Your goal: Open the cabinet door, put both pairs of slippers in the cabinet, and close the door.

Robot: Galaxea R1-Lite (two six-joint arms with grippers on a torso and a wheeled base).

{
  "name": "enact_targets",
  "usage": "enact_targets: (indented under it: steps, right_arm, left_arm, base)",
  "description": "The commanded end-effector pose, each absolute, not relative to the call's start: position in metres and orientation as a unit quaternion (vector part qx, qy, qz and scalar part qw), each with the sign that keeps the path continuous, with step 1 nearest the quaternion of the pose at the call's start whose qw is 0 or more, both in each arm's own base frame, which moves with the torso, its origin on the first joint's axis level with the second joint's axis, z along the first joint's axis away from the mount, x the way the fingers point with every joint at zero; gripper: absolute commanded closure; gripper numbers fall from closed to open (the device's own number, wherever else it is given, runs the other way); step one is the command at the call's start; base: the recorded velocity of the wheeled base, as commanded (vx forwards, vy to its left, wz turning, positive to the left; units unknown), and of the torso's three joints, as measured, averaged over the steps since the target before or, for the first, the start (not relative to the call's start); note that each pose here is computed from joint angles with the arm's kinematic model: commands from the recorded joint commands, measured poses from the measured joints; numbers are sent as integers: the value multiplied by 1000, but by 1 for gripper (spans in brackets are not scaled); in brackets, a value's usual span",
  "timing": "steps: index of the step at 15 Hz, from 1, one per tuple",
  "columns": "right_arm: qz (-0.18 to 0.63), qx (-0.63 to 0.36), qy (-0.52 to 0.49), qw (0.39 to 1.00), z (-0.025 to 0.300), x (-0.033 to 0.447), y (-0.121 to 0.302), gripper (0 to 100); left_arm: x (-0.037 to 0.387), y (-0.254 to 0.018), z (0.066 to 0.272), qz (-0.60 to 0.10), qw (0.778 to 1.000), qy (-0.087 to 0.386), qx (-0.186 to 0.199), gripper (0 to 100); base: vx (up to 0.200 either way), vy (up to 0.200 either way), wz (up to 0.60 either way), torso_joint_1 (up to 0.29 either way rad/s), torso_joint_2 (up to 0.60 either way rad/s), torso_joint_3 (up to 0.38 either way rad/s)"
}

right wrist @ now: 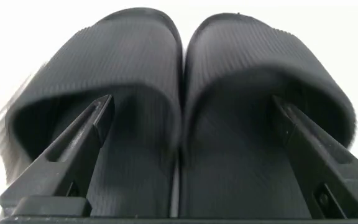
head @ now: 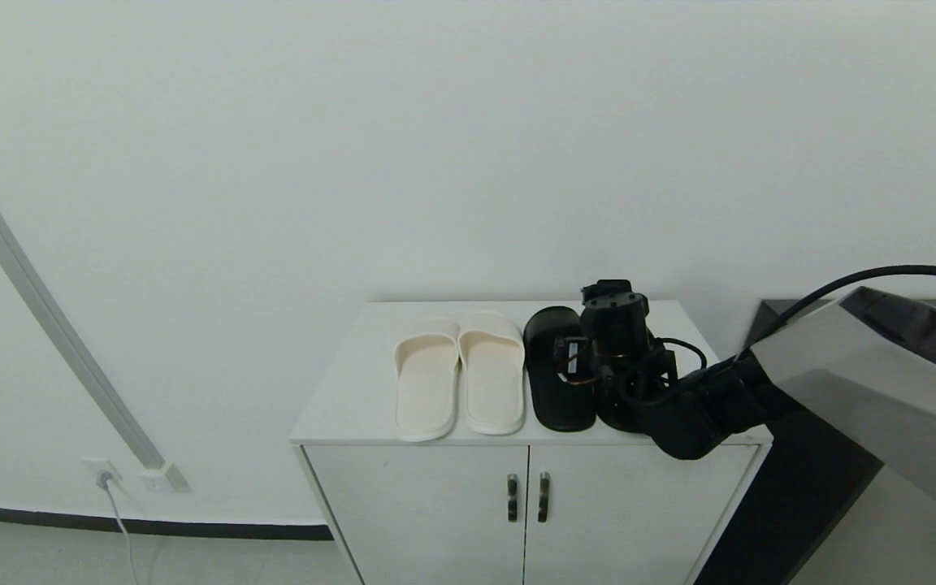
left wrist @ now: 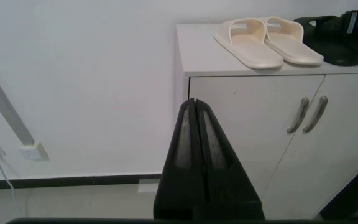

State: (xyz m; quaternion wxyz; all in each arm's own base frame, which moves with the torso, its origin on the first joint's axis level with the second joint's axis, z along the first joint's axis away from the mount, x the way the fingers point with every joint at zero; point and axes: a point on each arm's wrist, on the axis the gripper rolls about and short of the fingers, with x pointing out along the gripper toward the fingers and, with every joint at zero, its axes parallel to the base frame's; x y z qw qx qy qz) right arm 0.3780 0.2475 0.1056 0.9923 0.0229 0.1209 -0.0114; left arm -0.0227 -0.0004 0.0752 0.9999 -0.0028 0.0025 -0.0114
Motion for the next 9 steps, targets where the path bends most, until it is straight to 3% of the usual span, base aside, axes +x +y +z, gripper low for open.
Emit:
enact_targets:
  steps: [1, 3, 4, 9]
  right_arm:
    - [-17, 22, 116, 993, 100, 390, 249, 0]
    - [-18, 24, 113, 993, 99, 396, 249, 0]
    - [-18, 21, 113, 993, 97, 398, 250, 100]
    - [-22, 21, 108, 994, 101, 400, 248, 100]
  left_arm:
    - [-23, 0, 75, -11, 1000, 2, -3, 100]
    - [-23, 0, 76, -11, 1000, 2, -3, 100]
    - [-23, 0, 76, -11, 1000, 2, -3, 100]
    - [-23, 0, 75, -11, 1000, 2, -3, 100]
  base:
    - [0, 0, 0, 0, 0, 0]
    - [0, 0, 0, 0, 0, 0]
    - [0, 0, 0, 0, 0, 0]
    - [0, 0, 0, 0, 0, 0]
